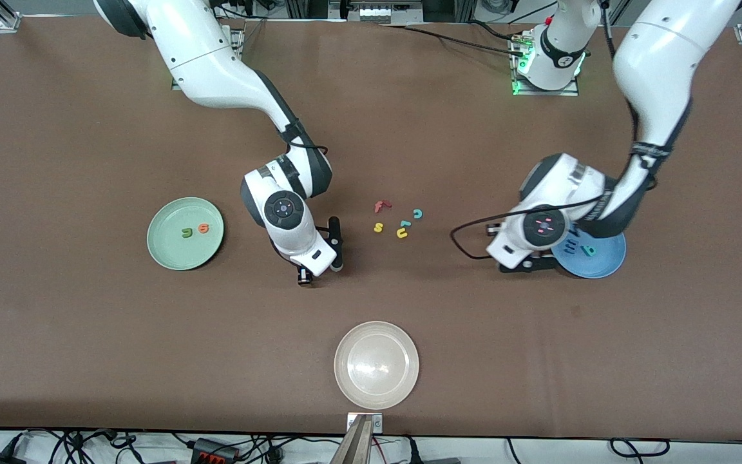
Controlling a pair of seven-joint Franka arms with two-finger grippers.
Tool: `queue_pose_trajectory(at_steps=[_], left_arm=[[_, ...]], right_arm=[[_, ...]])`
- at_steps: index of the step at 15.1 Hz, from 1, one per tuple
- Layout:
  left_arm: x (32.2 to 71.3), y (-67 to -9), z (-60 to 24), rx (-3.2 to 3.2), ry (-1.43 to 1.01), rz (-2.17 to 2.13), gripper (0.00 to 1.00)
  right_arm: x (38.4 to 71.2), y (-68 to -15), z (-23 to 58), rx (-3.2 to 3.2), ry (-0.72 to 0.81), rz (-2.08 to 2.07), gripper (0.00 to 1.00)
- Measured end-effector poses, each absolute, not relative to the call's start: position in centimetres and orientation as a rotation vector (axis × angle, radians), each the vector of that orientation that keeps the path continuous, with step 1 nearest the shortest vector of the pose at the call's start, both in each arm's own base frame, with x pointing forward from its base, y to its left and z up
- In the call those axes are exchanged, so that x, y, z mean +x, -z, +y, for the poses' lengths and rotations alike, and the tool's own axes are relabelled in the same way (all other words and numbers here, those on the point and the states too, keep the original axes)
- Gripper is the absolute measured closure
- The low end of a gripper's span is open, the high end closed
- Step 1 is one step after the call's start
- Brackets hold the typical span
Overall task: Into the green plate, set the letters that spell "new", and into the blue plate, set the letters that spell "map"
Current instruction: 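Grasp the pink letter with the right gripper while the left gripper grasps yellow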
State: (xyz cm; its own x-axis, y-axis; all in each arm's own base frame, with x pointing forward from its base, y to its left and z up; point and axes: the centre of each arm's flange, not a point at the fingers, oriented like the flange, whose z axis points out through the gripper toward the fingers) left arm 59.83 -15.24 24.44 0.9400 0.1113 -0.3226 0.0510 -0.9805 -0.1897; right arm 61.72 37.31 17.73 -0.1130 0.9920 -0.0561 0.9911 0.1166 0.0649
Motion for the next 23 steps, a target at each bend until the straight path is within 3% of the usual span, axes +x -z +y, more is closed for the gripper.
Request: queue_pose_trajectory(at_steps=[4,7,8,9,10,12,16,20,23], left_arm=[[61.4,-24.5,-3.6,-2.885,-0.519,0.001,0.73],[60.9,-22.6,0.0,-2.886,-0.574,0.014,0.73],[60.8,-21.9,0.0,-2.888,-0.59,0.019,0.69],[60.7,-21.4,-0.1,-2.89,-0.599,0.023,0.63],[60.7,-21.3,-0.2,-2.892,-0.6,0.025,0.5],[61.1,-22.1,-0.7,-2.899,-0.577,0.033,0.33],[62.7,-27.5,-3.9,-2.921,-0.456,0.086,0.0],[64.4,-35.1,-7.3,-2.939,-0.352,0.126,0.0],[65.1,-39.9,-9.2,-2.983,-0.323,0.13,0.0]], right_arm=[[61.7,-17.5,37.3,2.032,-0.014,2.284,0.38],[61.6,-17.6,37.5,2.027,-0.014,2.287,0.41],[61.5,-17.6,37.6,2.024,-0.016,2.289,0.49],[61.5,-17.6,37.7,2.023,-0.016,2.29,0.49],[61.5,-17.7,37.7,2.022,-0.016,2.29,0.54],[61.6,-18.0,37.9,2.018,-0.025,2.29,0.73],[61.6,-17.9,37.8,2.021,-0.023,2.288,0.73],[63.1,-19.0,35.0,2.078,0.042,2.233,0.73],[65.7,-24.1,28.6,2.236,0.169,2.101,0.73]])
